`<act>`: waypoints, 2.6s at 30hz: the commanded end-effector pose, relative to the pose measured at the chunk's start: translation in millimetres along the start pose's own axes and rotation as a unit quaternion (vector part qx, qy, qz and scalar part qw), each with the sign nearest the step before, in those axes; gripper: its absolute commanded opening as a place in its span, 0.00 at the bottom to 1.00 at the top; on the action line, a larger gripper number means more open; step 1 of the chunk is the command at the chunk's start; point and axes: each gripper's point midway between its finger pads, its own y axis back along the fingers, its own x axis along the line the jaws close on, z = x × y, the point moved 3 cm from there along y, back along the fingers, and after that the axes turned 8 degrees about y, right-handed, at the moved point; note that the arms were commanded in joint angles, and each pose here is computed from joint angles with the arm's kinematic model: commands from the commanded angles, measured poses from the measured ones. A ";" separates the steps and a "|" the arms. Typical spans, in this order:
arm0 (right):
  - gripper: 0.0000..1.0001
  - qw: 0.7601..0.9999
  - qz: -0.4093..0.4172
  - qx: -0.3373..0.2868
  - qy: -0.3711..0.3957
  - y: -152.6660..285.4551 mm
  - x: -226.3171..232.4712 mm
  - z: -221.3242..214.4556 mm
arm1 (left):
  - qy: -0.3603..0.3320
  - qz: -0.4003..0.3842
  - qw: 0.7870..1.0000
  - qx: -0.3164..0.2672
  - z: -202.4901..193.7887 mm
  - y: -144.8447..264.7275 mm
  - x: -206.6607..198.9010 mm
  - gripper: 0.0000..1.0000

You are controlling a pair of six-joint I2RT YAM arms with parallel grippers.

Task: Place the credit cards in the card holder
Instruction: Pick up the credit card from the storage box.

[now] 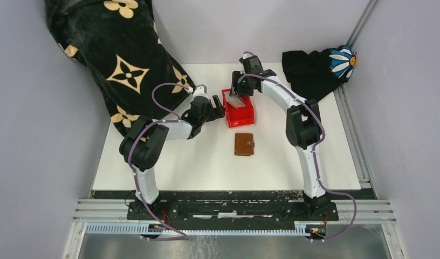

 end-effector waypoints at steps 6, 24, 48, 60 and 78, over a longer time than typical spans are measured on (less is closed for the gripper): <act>0.55 0.999 0.042 -0.032 -0.012 25.6 22.6 22.6 | -0.031 -0.008 0.999 -0.019 12.1 -5.6 -10.1 0.89; 0.44 0.998 0.055 -0.043 -0.006 43.6 31.1 26.2 | -0.032 -0.005 0.999 -0.014 6.8 -7.2 -9.3 0.88; 0.20 0.997 -0.034 -0.020 0.068 55.4 19.8 17.3 | -0.029 -0.011 0.999 -0.014 4.2 -3.5 -14.4 0.88; 0.06 0.991 -0.087 -0.028 0.102 70.9 15.8 19.6 | -0.029 -0.014 0.999 -0.019 6.7 1.8 -16.7 0.88; 0.01 0.979 -0.125 -0.076 0.138 142.3 27.3 21.8 | -0.005 0.026 0.997 -0.068 35.3 44.4 -9.8 0.93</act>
